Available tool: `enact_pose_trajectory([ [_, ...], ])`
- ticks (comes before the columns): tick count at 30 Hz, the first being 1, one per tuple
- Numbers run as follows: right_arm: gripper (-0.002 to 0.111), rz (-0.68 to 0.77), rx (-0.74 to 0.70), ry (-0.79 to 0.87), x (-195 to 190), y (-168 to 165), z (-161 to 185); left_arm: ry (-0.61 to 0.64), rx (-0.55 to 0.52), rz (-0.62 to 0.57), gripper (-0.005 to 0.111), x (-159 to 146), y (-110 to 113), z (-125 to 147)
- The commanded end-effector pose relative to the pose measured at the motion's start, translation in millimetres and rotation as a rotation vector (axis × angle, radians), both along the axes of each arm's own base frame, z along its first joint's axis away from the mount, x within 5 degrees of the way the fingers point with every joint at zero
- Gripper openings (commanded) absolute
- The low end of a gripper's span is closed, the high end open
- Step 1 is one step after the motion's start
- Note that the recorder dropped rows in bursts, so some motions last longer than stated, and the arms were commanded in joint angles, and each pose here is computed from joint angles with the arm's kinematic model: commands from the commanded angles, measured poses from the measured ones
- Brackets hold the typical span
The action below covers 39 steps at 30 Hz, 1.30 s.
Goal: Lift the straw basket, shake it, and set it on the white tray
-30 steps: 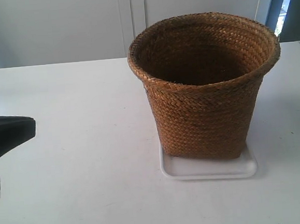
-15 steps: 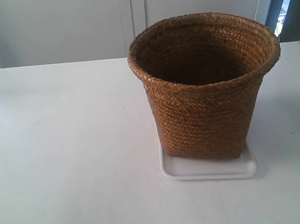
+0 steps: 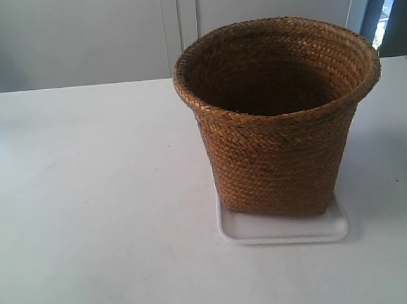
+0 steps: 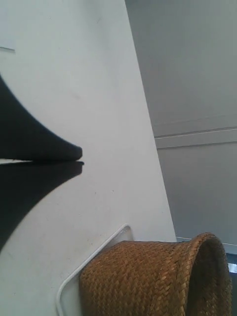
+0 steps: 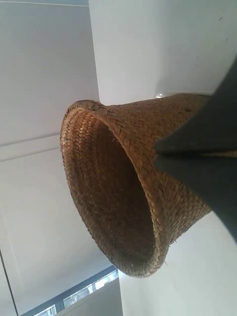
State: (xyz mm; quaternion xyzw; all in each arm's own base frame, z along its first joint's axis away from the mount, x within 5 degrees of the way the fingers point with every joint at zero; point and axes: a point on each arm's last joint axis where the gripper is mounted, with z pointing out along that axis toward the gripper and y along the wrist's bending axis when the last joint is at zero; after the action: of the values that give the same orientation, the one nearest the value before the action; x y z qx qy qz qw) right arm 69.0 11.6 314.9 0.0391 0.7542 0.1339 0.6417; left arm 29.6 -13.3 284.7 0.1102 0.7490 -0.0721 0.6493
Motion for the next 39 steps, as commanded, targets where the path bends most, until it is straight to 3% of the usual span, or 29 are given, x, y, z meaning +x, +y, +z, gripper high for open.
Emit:
enact_pose_trajectory([
  [1, 0.000, -0.003, 0.002, 0.004, -1, 0, -2, -0.045, 0.034, 0.000, 0.000, -4, 1, -10],
  [9, 0.000, -0.003, 0.002, 0.004, -1, 0, -2, -0.151, 0.028, 0.037, 0.000, 7, 2, -21],
  [15, 0.000, -0.003, 0.002, 0.004, -1, 0, -2, -0.101, 0.172, 0.021, 0.000, 15, 1, -49],
  [19, 0.000, -0.003, 0.002, 0.004, -1, 0, -2, -0.038, 0.194, 0.013, 0.000, 19, 1, -71],
  [25, 0.000, -0.003, 0.002, 0.004, -1, 0, -2, 0.095, 0.093, 0.022, 0.000, 21, 0, -97],
  [29, 0.000, -0.003, 0.002, 0.004, -1, 0, -2, 0.210, -0.113, 0.051, 0.000, 21, -2, -111],
  [39, 0.000, -0.003, 0.002, 0.004, -1, 0, -2, 0.220, -0.110, 0.051, 0.000, 20, -2, -113],
])
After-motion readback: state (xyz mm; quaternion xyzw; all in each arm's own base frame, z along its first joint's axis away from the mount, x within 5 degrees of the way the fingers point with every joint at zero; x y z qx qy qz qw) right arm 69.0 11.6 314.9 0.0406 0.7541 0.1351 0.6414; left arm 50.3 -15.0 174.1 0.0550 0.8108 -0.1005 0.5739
